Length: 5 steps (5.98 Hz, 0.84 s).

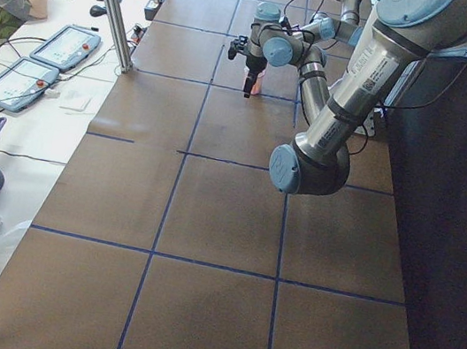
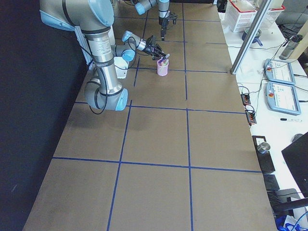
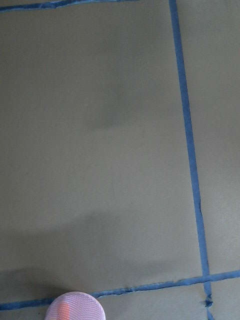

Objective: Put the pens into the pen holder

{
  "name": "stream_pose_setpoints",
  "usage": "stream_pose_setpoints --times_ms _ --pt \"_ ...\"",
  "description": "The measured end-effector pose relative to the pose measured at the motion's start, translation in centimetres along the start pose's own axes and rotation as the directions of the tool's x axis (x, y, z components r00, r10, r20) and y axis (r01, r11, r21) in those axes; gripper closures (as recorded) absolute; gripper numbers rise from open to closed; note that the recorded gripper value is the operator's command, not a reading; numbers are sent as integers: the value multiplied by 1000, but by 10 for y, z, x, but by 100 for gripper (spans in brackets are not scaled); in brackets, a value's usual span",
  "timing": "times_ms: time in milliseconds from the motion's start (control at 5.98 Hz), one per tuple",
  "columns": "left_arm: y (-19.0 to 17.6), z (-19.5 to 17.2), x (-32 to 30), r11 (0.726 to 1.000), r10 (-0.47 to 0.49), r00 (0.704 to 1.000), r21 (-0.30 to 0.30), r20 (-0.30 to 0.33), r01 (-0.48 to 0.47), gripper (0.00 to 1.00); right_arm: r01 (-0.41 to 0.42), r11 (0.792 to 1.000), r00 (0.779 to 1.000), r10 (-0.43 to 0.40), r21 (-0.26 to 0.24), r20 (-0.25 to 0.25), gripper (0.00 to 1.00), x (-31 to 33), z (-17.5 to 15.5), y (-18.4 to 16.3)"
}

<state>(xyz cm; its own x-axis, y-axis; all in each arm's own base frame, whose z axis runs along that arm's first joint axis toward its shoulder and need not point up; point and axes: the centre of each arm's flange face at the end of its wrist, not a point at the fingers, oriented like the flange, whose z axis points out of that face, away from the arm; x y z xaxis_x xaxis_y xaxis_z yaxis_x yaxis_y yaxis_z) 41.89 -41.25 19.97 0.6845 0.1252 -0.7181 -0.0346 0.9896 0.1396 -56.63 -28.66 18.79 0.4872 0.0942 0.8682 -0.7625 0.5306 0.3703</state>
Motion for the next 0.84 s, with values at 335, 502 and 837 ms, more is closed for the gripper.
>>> stream_pose_setpoints --times_ms 335,502,837 --pt "0 0 0 1000 0 1000 0 -1 0 0 -28 999 1000 28 -37 11 0 -17 -3 -10" --pt "0 0 0 1000 0 1000 1 -1 0 0 -40 996 999 40 -85 3 0 -23 1 -23" --pt "0 -1 0 1000 1 1000 1 -2 -1 0 -4 959 998 -14 -284 -61 0 -23 14 -72"
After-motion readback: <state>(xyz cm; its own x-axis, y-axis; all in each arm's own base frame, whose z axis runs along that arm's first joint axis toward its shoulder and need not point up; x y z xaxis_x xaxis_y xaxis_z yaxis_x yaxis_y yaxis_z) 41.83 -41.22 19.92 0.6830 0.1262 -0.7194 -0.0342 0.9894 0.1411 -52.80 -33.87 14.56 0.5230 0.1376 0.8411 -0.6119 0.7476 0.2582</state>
